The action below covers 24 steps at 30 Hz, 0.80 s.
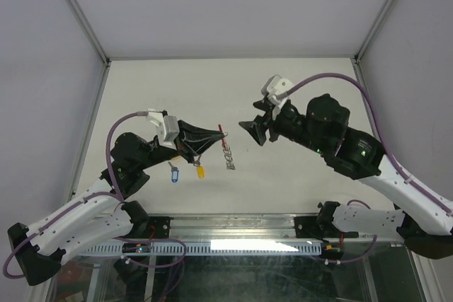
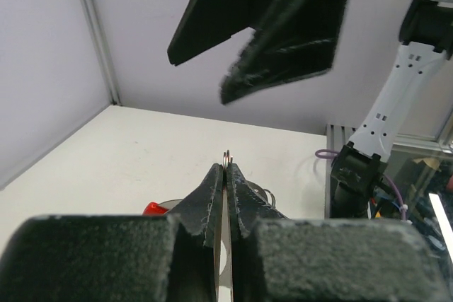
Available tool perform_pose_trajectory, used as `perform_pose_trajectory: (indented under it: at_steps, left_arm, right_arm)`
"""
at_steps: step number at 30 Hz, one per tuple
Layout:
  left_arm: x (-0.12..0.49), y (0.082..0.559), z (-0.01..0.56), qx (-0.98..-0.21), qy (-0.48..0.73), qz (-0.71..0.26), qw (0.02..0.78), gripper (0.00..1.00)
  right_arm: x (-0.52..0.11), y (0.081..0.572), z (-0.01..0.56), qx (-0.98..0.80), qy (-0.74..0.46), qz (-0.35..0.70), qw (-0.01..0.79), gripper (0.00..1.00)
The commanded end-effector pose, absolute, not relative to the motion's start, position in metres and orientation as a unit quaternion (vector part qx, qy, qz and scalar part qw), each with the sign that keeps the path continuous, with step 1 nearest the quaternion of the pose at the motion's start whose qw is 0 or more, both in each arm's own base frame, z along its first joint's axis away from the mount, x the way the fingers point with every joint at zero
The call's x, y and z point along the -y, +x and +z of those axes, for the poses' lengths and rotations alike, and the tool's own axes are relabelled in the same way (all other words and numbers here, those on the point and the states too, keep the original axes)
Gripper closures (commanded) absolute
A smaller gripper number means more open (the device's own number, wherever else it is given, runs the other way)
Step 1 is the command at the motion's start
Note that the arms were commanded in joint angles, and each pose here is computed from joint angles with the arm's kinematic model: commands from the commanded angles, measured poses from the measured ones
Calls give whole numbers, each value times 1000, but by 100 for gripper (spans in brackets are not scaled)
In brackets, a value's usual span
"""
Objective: Put the keys on the keyring
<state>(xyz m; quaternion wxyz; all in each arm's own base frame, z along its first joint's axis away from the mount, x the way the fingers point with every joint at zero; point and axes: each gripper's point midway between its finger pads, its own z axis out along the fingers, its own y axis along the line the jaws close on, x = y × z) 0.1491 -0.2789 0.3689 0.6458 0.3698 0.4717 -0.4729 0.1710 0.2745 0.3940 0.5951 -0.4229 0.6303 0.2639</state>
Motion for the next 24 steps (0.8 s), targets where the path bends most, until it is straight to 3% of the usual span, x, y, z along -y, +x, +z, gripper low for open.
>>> perform_pose_trajectory:
  at_steps: [1, 7, 11, 12, 14, 19, 24]
  left_arm:
    - [271, 157, 380, -488, 329, -466, 660, 100]
    - [272, 159, 374, -499, 328, -465, 654, 100]
    - [272, 160, 373, -501, 329, -464, 652, 100]
    - [273, 160, 373, -501, 329, -464, 652, 100]
    - [273, 160, 372, -503, 329, -464, 651, 100]
    - [276, 161, 372, -500, 328, -470, 650, 100]
    - [280, 158, 377, -486, 332, -484, 648, 100]
  right_arm:
    - [-243, 220, 405, -697, -302, 250, 600, 37]
    - [-228, 267, 334, -820, -238, 289, 433, 35]
    - [-238, 262, 311, -847, -202, 331, 363, 34]
    - [-242, 260, 315, -839, -193, 350, 370, 26]
    - [-243, 255, 316, -824, -173, 375, 387, 21]
    - [-232, 258, 307, -806, -175, 375, 422, 20]
    - [-245, 222, 358, -675, -276, 460, 506, 25]
